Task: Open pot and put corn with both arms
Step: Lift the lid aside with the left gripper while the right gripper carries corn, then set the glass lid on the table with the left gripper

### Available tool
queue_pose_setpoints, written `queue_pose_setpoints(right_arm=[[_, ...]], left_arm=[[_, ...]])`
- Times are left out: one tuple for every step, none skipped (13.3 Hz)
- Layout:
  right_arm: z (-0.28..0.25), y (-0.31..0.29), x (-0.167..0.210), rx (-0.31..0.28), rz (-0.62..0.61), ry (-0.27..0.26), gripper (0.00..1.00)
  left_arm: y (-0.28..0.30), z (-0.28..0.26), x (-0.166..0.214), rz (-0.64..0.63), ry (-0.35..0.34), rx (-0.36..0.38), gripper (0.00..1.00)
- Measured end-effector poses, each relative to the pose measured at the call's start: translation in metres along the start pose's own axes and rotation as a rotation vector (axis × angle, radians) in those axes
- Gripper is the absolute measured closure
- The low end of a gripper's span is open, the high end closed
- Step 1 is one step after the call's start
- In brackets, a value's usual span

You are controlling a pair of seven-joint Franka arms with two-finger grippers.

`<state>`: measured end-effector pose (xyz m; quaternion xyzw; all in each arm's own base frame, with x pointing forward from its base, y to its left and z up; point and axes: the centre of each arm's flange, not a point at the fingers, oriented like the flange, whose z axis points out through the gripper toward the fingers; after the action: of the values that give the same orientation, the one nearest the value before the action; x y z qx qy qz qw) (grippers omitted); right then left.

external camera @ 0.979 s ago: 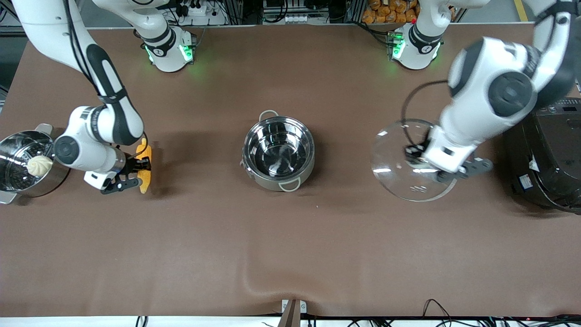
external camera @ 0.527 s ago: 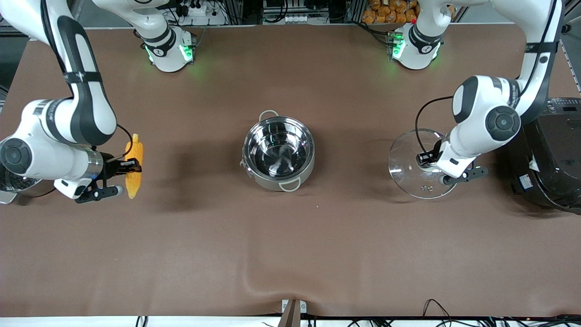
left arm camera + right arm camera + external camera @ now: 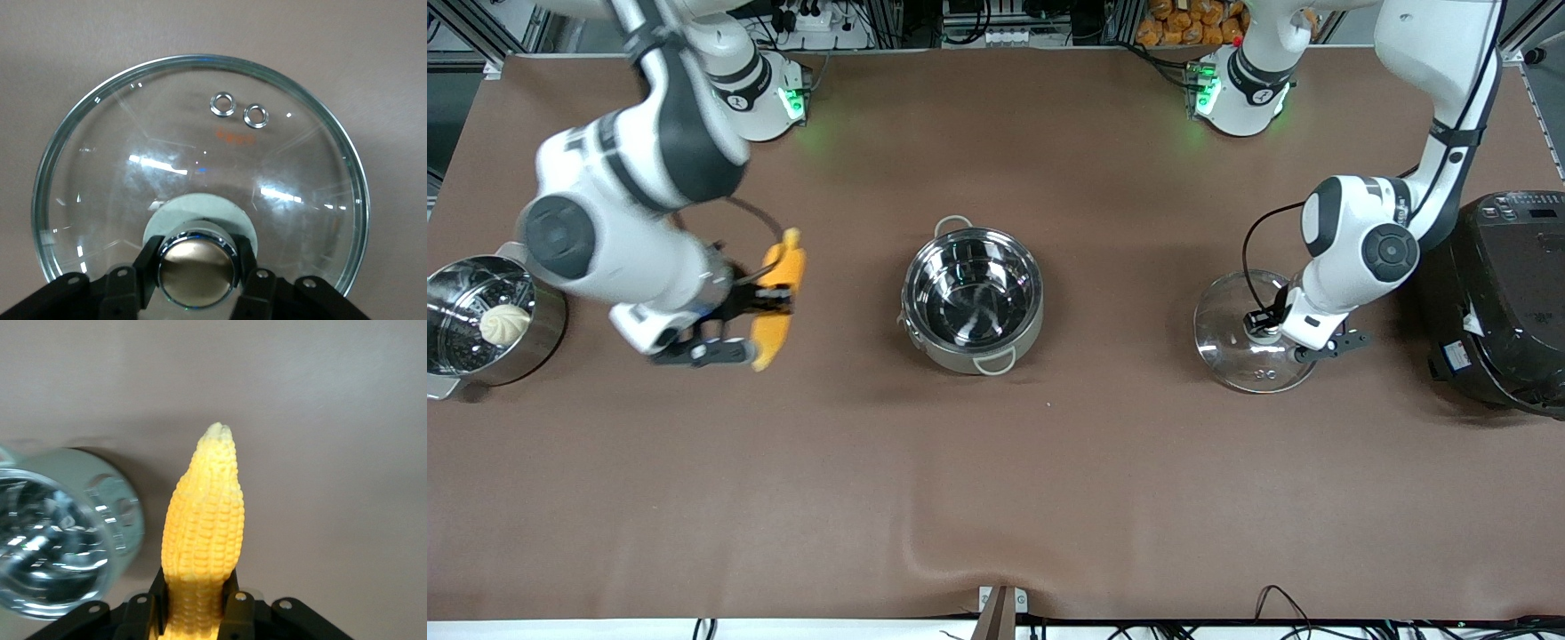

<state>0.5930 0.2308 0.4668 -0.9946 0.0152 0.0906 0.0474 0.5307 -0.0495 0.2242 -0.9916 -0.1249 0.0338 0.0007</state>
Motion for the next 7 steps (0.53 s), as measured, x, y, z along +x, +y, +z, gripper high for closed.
queue_pose_setpoints(right_arm=[[0.002,-0.028,-0.012,-0.005,0.020,0.002,0.66],[0.007,-0.056,-0.024,-0.011,0.035,0.005,0.66],[0.013,-0.083,-0.035,-0.009,0.052,0.022,0.66],[0.019,-0.107,-0.043,-0.001,0.073,0.043,0.66],[0.029,-0.128,-0.051,0.000,0.089,0.056,0.66],[0.040,-0.145,-0.057,-0.006,0.095,0.064,0.66],[0.053,-0.161,-0.063,-0.013,0.099,0.076,0.66]], left_arm=[[-0.004,0.002,0.000,0.000,-0.003,0.000,0.50],[-0.007,0.002,0.001,0.005,-0.002,0.000,0.50],[-0.009,0.001,0.002,0.007,0.001,-0.002,0.50],[-0.009,-0.001,0.003,0.007,0.006,-0.003,0.50],[-0.009,-0.007,0.006,0.006,0.019,-0.008,0.43],[-0.010,-0.017,0.012,0.003,0.043,-0.016,0.34],[-0.014,-0.035,0.020,-0.004,0.076,-0.026,0.23]])
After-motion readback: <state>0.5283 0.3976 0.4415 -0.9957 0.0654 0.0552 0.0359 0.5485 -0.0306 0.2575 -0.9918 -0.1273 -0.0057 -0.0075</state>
